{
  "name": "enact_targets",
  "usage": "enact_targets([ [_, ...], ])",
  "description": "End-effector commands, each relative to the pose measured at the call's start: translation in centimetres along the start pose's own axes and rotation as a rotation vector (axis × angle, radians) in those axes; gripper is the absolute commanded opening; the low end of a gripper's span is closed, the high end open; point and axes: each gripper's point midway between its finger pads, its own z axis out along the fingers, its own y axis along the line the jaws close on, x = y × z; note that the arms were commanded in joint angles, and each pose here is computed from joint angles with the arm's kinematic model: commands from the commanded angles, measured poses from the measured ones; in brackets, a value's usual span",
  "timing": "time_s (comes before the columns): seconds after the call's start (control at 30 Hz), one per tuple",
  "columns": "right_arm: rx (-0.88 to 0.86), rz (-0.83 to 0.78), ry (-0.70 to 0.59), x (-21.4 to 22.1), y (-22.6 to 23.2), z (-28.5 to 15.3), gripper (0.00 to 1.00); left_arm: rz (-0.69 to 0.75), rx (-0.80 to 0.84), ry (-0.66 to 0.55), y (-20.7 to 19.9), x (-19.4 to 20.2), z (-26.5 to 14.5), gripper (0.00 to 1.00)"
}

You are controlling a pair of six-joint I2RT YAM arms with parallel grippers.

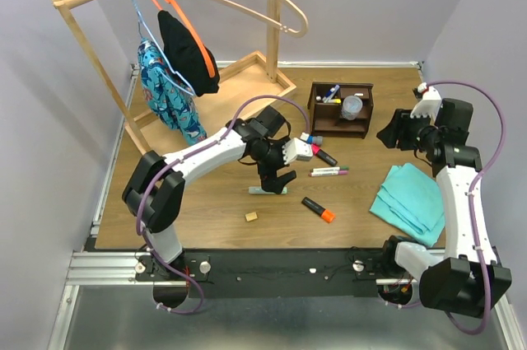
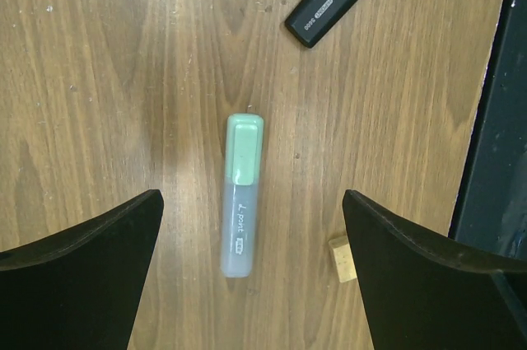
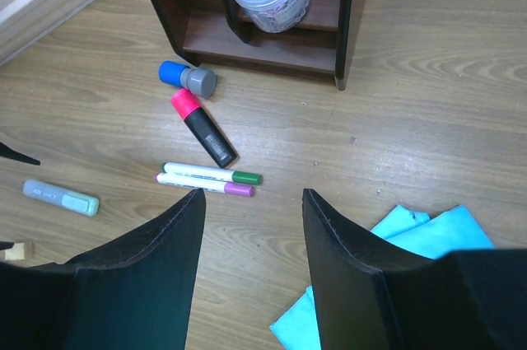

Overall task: Sort the stationery into containers
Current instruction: Pick up the pen from the center of the board.

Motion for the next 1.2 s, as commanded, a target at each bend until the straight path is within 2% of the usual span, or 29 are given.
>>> enact_targets([
  [0.0, -0.014, 0.002, -0.022, 0.0, 0.3, -0.2, 0.59, -0.014, 0.027, 0.013, -0.6, 0.1, 0.6, 0.99],
  [0.1, -0.008, 0.001, -0.025, 0.0, 0.4, -0.5, 0.59, 0.062, -0.022, 0.095, -0.8, 1.0, 1.8, 0.99],
  [0.2, -0.005, 0.000, -0.026, 0.1, 0.4, -0.7, 0.59, 0.069, -0.074, 0.133, 0.1, 1.1, 2.5, 0.97],
  [0.37, 0.000, 0.006, -0.024, 0.4, 0.5, -0.9, 0.59, 0.068, -0.118, 0.189, 1.7, 2.0, 4.0, 0.87],
  [0.53, 0.004, 0.012, -0.030, 0.3, 0.5, -1.0, 0.60, 0.043, -0.107, 0.203, 1.7, 3.0, 4.9, 0.75],
  [0.7, 0.002, 0.015, -0.017, 0.6, 0.5, -0.9, 0.60, 0.019, -0.129, 0.209, 2.2, 3.8, 5.9, 0.72],
  [1.0, 0.009, 0.016, -0.005, 1.0, 0.2, -0.6, 0.60, 0.006, -0.105, 0.223, 1.5, 5.2, 6.9, 0.60],
  [1.17, 0.015, 0.022, 0.002, 1.3, 0.1, -0.6, 0.60, -0.006, -0.080, 0.250, 0.8, 6.5, 7.6, 0.45],
])
